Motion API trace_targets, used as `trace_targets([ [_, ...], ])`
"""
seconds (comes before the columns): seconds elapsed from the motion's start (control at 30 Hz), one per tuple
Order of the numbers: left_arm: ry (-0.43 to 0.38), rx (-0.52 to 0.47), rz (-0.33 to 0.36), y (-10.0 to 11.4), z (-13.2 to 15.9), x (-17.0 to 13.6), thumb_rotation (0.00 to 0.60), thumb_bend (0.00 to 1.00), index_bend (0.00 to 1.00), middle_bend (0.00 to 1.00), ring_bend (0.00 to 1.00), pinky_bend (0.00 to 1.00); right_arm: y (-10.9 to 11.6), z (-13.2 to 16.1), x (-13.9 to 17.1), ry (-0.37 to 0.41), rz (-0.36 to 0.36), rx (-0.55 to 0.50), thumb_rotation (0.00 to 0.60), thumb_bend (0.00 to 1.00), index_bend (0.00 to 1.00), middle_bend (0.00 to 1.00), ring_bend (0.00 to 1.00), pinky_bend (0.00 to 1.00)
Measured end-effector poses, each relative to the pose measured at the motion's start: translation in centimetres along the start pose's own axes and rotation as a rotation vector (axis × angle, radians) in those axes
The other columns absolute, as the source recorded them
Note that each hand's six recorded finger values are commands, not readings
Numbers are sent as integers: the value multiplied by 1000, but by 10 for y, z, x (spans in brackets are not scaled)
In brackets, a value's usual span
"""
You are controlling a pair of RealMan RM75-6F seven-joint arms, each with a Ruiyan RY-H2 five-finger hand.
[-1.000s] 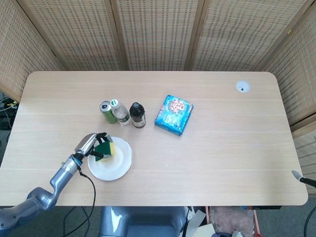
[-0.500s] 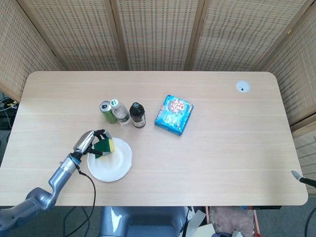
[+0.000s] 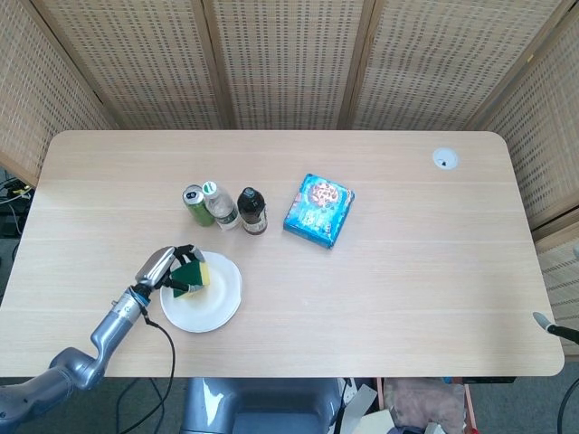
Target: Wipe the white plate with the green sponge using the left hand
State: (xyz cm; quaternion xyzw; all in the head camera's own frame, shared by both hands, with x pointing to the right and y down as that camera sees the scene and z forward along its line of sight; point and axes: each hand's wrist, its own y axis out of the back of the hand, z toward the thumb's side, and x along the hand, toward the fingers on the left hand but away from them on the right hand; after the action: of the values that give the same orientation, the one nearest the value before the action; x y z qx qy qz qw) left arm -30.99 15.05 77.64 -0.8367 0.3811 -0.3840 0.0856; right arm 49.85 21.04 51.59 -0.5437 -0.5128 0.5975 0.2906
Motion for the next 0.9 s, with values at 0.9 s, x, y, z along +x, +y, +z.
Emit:
trace_targets([
  [0.9,-14,101,-86,-23,10,13,600,108,593,465,396,460,-1,1,-1,3,8,0,600,0,0,0,0,0],
])
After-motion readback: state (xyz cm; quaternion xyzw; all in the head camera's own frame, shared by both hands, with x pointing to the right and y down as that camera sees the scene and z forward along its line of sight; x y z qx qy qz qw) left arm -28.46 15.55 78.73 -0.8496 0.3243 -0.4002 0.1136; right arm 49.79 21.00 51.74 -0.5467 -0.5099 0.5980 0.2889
